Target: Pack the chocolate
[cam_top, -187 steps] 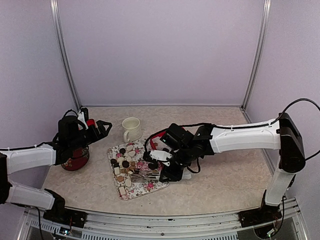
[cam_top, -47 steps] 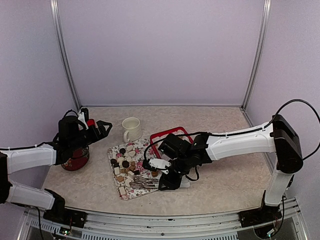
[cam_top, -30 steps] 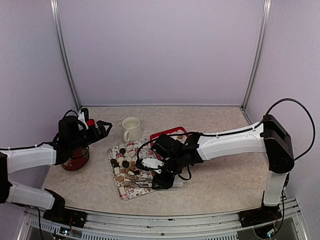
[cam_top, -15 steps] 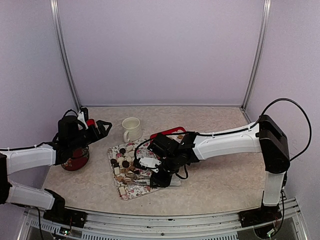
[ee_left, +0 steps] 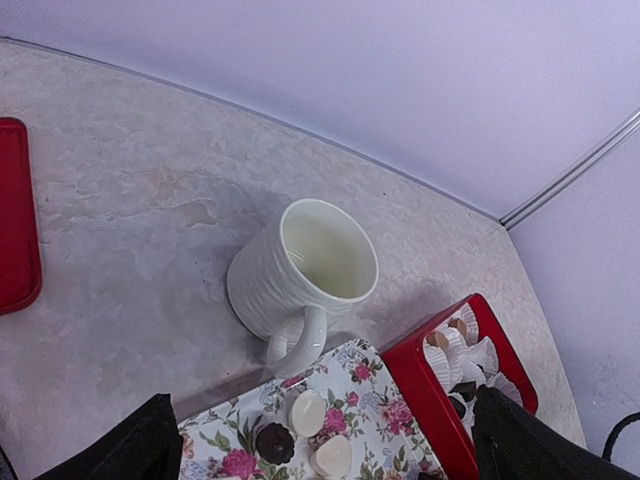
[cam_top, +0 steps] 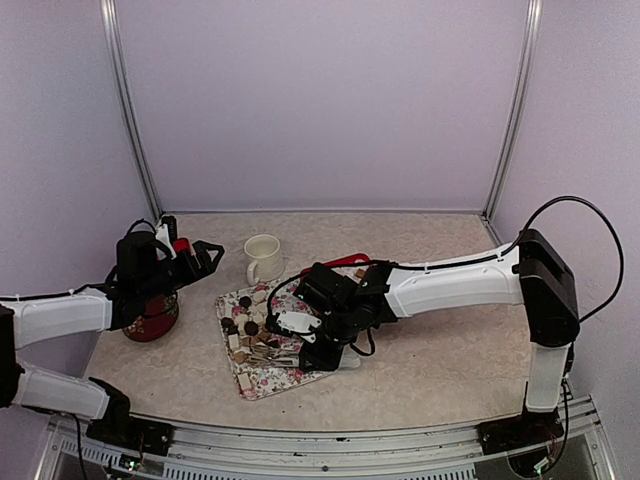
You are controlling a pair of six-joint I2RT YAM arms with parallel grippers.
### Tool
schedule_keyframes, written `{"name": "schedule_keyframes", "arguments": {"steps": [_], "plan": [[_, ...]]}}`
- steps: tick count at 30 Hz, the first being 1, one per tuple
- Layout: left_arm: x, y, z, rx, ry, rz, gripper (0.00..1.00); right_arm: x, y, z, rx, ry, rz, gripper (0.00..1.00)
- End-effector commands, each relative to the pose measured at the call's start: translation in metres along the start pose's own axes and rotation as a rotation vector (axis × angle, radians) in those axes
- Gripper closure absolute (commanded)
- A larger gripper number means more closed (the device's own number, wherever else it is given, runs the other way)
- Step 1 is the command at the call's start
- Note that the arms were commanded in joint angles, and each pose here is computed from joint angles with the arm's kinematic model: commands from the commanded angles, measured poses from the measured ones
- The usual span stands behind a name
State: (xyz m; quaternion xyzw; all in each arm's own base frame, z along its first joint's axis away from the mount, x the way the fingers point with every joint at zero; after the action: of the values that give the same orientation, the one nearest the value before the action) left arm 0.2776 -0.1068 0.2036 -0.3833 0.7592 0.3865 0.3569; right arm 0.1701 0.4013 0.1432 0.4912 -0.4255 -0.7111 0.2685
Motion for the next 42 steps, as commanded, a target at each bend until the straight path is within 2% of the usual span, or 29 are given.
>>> {"name": "schedule_keyframes", "arguments": {"steps": [1,9,21,28,35,42], "plan": [[-0.008,-0.001,-0.001,0.009,-0.010,-0.029,0.01,-0.013,0.035,0.009,-0.013,0.006,-0.088,0.70],[-0.010,-0.004,-0.003,0.017,-0.007,-0.027,0.01,-0.008,0.076,0.000,-0.016,-0.056,-0.152,0.71],[-0.010,-0.004,-0.003,0.020,-0.005,-0.027,0.01,0.036,0.147,-0.058,0.049,-0.270,-0.237,0.71],[-0.009,-0.006,-0.004,0.025,-0.003,-0.026,0.01,0.063,0.150,-0.084,0.082,-0.362,-0.224,0.71],[-0.004,-0.014,-0.002,0.016,0.007,0.008,0.01,0.068,0.150,-0.090,0.087,-0.369,-0.225,0.71],[-0.008,-0.010,-0.003,0.008,-0.009,-0.009,0.01,0.070,0.155,-0.096,0.096,-0.368,-0.232,0.71]]}}
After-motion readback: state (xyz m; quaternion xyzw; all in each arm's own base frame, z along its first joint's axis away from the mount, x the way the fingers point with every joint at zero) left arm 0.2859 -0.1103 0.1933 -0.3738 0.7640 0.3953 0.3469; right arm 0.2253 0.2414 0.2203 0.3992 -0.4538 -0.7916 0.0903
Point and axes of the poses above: each gripper's point midway between its finger pads, its own y axis back along the fingers, its own z axis along the line the jaws close on, x = y × z, the point moved 9 cm from there along y, back along the fingers, and after that the axes turned 8 degrees about -y, right-handed, at the moved point
